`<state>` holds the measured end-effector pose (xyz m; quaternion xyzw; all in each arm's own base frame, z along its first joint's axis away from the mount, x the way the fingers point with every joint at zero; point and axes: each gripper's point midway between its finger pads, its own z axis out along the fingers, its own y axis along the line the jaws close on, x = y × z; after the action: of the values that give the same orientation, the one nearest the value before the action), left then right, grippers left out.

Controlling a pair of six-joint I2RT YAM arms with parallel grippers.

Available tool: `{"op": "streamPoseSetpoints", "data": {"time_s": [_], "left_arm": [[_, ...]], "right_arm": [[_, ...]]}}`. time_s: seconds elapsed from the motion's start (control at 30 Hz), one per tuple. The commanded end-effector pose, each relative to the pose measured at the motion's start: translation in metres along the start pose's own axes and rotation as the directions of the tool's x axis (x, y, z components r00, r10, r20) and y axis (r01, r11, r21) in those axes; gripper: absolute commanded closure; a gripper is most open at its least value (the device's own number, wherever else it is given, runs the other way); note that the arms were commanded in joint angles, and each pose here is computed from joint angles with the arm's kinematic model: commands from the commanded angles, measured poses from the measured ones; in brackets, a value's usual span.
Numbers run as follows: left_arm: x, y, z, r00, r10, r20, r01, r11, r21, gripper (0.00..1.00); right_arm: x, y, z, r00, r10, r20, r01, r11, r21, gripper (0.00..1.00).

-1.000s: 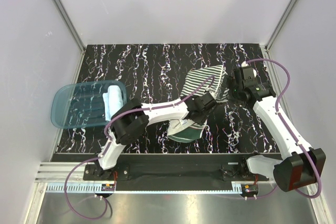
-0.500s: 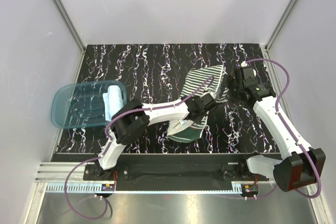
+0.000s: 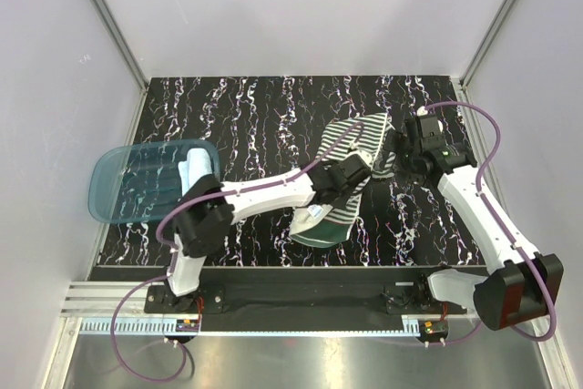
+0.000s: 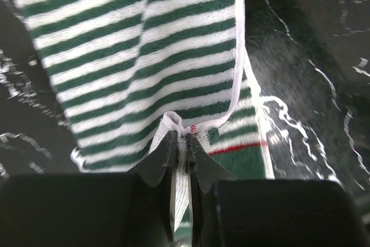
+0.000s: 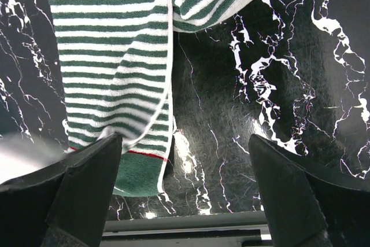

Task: Roll the towels
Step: Flatten the towel

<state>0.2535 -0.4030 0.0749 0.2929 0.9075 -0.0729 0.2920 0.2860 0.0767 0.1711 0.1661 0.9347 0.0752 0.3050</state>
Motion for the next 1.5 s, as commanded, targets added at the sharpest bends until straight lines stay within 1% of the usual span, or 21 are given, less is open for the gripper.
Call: {"op": "streamPoseSetpoints", "data": {"time_s": [0.0, 0.27, 0.3, 0.33, 0.37, 0.43, 0.57, 0.67, 0.77, 0.8, 0.83, 0.87, 0.93, 0.97, 1.03, 1.13, 1.2, 1.23, 1.3, 1.43, 1.47], "left_arm": [[-0.031, 0.014, -0.045, 0.993, -0.042, 0.114, 0.042, 0.999, 0.009, 0.99], [-0.027, 0.042, -0.089, 0.977, -0.14, 0.16, 0.135, 0.99, 0.039, 1.0], [-0.034, 0.057, -0.103, 0.965, -0.18, 0.189, 0.174, 0.984, 0.049, 1.0], [-0.024, 0.065, -0.104, 0.964, -0.201, 0.172, 0.196, 0.98, 0.046, 1.0], [-0.03, 0.083, -0.12, 0.947, -0.243, 0.211, 0.238, 0.97, 0.051, 1.0], [-0.015, 0.103, -0.124, 0.942, -0.271, 0.197, 0.269, 0.962, 0.037, 1.0], [0.004, 0.157, -0.145, 0.911, -0.339, 0.236, 0.353, 0.936, -0.018, 1.0], [0.023, 0.191, -0.153, 0.875, -0.405, 0.267, 0.432, 0.9, -0.05, 1.0], [0.045, 0.214, -0.152, 0.853, -0.452, 0.262, 0.486, 0.871, -0.078, 1.0], [0.051, 0.221, -0.153, 0.844, -0.468, 0.262, 0.506, 0.857, -0.102, 1.0], [0.059, 0.226, -0.151, 0.837, -0.486, 0.249, 0.525, 0.842, -0.121, 1.0], [0.071, 0.237, -0.149, 0.82, -0.519, 0.242, 0.561, 0.813, -0.158, 1.0], [0.081, 0.241, -0.145, 0.792, -0.565, 0.23, 0.601, 0.786, -0.141, 1.0], [0.085, 0.248, -0.144, 0.773, -0.589, 0.235, 0.626, 0.768, -0.135, 1.0], [0.09, 0.243, -0.135, 0.771, -0.603, 0.202, 0.628, 0.772, -0.094, 1.0], [0.092, 0.243, -0.128, 0.773, -0.61, 0.175, 0.628, 0.774, -0.079, 1.0], [0.09, 0.242, -0.125, 0.775, -0.609, 0.171, 0.626, 0.777, -0.07, 1.0], [0.087, 0.243, -0.125, 0.774, -0.608, 0.177, 0.625, 0.778, -0.067, 1.0], [0.084, 0.243, -0.123, 0.777, -0.605, 0.176, 0.622, 0.781, -0.06, 1.0], [0.076, 0.246, -0.121, 0.781, -0.6, 0.173, 0.616, 0.785, -0.056, 1.0], [0.075, 0.248, -0.121, 0.779, -0.603, 0.174, 0.619, 0.784, -0.057, 1.0]], "right_arm": [[-0.015, 0.009, -0.004, 0.999, 0.003, 0.035, -0.002, 0.999, -0.032, 0.03], [-0.032, 0.012, -0.004, 0.999, 0.019, 0.051, -0.017, 0.999, -0.028, 0.01], [-0.035, 0.013, 0.0, 0.999, 0.029, 0.046, -0.027, 0.999, -0.033, 0.01], [-0.039, 0.016, 0.001, 0.998, 0.035, 0.045, -0.033, 0.998, -0.045, 0.01], [-0.043, 0.017, 0.007, 0.998, 0.052, 0.03, -0.05, 0.997, -0.055, 0.01], [-0.053, 0.022, 0.012, 0.997, 0.073, 0.033, -0.07, 0.995, -0.077, 0.01], [-0.077, 0.043, 0.035, 0.995, 0.095, 0.014, -0.092, 0.986, -0.14, 0.02], [-0.087, 0.054, 0.076, 0.994, 0.097, -0.052, -0.103, 0.986, -0.129, 0.03], [-0.111, 0.059, 0.097, 0.992, 0.119, -0.039, -0.124, 0.982, -0.142, 0.04], [-0.109, 0.057, 0.117, 0.989, 0.126, -0.071, -0.135, 0.983, -0.126, 0.04], [-0.126, 0.058, 0.121, 0.988, 0.148, -0.051, -0.154, 0.979, -0.136, 0.04], [-0.121, 0.058, 0.141, 0.983, 0.156, -0.095, -0.168, 0.976, -0.135, 0.05], [-0.138, 0.062, 0.151, 0.982, 0.166, -0.087, -0.178, 0.973, -0.149, 0.06], [-0.128, 0.059, 0.169, 0.977, 0.168, -0.133, -0.185, 0.975, -0.125, 0.07], [-0.126, 0.059, 0.181, 0.975, 0.16, -0.156, -0.179, 0.977, -0.118, 0.08], [-0.097, 0.04, 0.201, 0.964, 0.16, -0.211, -0.174, 0.984, -0.049, 0.11], [-0.092, 0.036, 0.201, 0.97, 0.16, -0.185, -0.172, 0.984, -0.053, 0.14], [-0.072, 0.026, 0.205, 0.964, 0.162, -0.213, -0.171, 0.985, -0.024, 0.18], [-0.06, 0.021, 0.204, 0.965, 0.156, -0.212, -0.165, 0.986, -0.026, 0.23], [-0.038, 0.013, 0.204, 0.955, 0.145, -0.26, -0.156, 0.987, -0.022, 0.26], [-0.036, 0.015, 0.203, 0.956, 0.144, -0.257, -0.159, 0.987, -0.038, 0.33]]}}
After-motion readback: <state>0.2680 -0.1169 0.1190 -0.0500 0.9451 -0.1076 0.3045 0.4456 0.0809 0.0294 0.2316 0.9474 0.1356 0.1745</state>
